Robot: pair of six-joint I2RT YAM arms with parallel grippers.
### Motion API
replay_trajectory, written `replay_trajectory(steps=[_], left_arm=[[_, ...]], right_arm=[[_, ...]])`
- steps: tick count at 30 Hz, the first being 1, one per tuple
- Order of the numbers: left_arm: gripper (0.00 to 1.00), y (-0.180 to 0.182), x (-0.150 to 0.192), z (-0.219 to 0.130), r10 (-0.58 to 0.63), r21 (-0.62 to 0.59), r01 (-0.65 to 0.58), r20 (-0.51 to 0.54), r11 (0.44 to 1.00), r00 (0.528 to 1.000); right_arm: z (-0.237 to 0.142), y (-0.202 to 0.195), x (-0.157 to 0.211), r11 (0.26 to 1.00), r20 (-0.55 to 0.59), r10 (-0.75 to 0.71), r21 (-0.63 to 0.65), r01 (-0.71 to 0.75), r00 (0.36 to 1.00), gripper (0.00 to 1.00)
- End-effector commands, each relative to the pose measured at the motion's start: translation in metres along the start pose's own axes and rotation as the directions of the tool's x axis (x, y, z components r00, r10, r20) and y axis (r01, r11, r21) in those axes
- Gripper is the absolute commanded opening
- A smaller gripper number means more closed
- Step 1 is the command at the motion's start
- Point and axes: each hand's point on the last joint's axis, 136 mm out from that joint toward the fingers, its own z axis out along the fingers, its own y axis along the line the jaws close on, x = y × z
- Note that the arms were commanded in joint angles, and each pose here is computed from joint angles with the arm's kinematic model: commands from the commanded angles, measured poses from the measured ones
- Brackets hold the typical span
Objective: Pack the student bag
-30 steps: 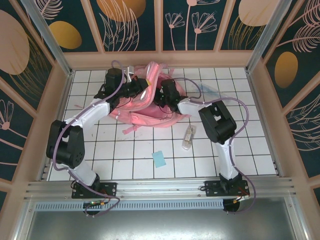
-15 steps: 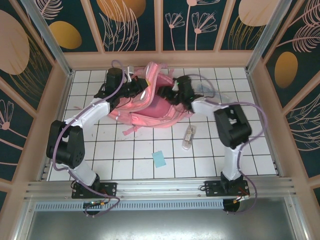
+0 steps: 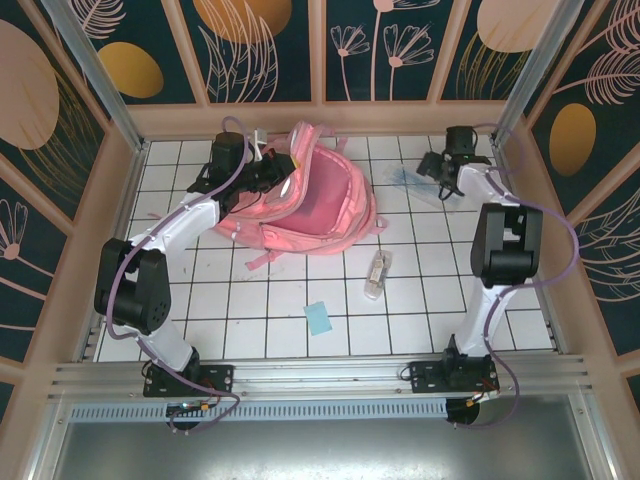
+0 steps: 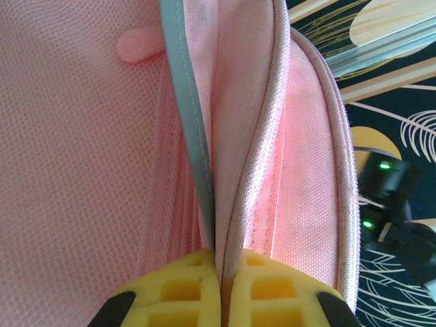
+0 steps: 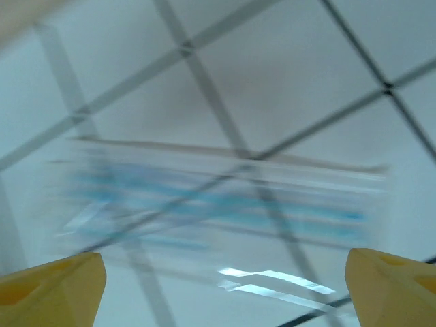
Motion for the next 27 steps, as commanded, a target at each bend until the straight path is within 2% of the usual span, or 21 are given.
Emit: replay_trajectory(steps=[1,5,11,16,22,27], left_arm=[[0.00,-0.035,-0.024,-0.014,0.103,0.079,-0.109,0.081,0.991,0.991],[0.00,-0.035,-0.024,-0.014,0.104,0.077,-0.110,0.078,0.991,0.992],[0.00,-0.033,-0.025,-0.012,0.099,0.076,-0.105,0.076,0.992,0.992],[0.00,-0.034,-0.024,-0.014,0.103,0.072,-0.109,0.078,0.991,0.992],[0.00,-0.037,-0.024,-0.019,0.108,0.074,-0.115,0.086,0.991,0.990],[0.00,-0.040,-0.022,-0.020,0.106,0.090,-0.113,0.085,0.989,0.991]], right_arm=[[0.012,-0.045,0.004,0.982,-0.067,-0.038,0.183,0.050,0.997,0.92],[0.028,-0.062,-0.004,0.983,-0.089,0.001,0.180,0.015,0.996,0.92],[0.050,-0.049,-0.012,0.997,-0.105,0.019,0.082,-0.010,0.994,0.87],[0.066,-0.053,-0.014,0.990,-0.116,0.088,0.120,-0.074,0.989,0.82],[0.066,-0.057,-0.001,0.973,-0.103,0.181,0.162,-0.163,0.978,0.79],[0.076,-0.036,0.020,0.980,-0.151,0.149,0.152,-0.126,0.977,0.79]])
